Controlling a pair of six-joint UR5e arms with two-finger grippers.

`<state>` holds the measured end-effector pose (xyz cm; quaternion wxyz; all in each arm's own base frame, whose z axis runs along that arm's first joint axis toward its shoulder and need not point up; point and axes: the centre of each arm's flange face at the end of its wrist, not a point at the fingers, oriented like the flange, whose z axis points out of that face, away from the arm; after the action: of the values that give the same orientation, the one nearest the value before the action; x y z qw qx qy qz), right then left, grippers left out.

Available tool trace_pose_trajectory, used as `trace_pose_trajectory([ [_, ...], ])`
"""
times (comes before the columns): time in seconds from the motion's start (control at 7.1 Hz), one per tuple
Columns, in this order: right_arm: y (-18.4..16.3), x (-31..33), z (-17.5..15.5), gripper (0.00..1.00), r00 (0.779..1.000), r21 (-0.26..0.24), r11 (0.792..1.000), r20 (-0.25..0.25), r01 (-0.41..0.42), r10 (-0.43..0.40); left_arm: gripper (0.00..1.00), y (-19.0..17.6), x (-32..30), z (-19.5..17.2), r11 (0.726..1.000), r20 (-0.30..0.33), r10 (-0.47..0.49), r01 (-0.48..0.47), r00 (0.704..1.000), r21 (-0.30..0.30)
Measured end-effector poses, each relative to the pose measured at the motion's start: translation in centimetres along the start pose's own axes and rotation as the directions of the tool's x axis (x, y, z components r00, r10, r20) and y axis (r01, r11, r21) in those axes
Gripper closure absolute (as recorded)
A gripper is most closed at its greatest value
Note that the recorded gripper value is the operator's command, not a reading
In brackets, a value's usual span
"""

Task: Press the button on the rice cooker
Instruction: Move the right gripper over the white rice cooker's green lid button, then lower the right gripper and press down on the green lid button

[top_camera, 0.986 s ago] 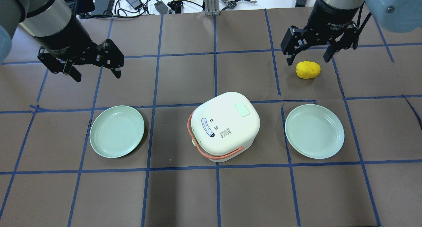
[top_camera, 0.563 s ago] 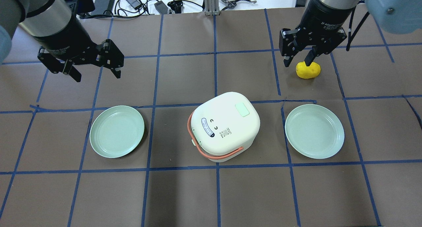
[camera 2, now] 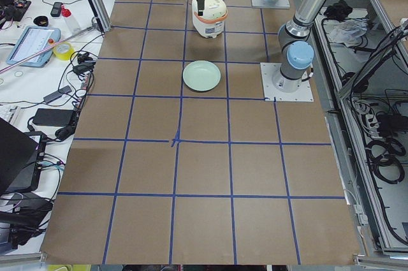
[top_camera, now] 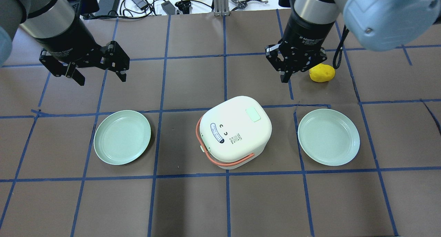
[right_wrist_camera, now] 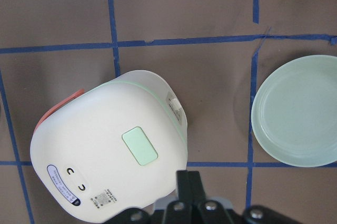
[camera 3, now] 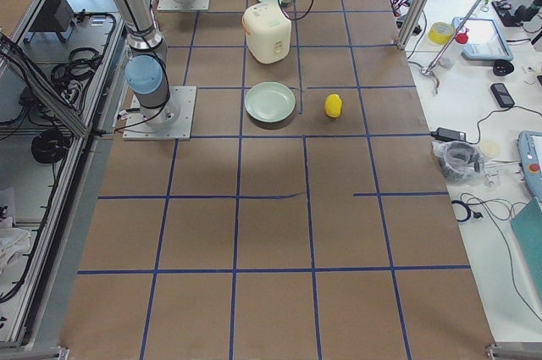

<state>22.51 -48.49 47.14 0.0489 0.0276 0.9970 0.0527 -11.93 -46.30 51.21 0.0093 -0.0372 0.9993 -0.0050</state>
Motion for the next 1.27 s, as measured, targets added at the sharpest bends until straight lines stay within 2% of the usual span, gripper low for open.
trace_pose_trajectory([
  [0.28, 0.5, -2.7, 2.1, 1.00, 0.998, -0.034, 0.998, -0.015, -0.058, 0.058, 0.00, 0.0, 0.0, 0.0, 1.000, 0.000, 0.000, 0.000, 1.000, 0.000],
  [0.7, -0.3, -3.6, 6.4, 1.00, 0.997, -0.067, 0.995, -0.026, -0.070, 0.069, 0.00, 0.0, 0.0, 0.0, 1.000, 0.000, 0.000, 0.000, 1.000, 0.000],
  [1.27, -0.2, -3.7, 10.2, 1.00, 0.997, -0.113, 0.991, 0.012, -0.073, 0.074, 0.00, 0.0, 0.0, 0.0, 1.000, 0.000, 0.000, 0.000, 1.000, 0.000],
])
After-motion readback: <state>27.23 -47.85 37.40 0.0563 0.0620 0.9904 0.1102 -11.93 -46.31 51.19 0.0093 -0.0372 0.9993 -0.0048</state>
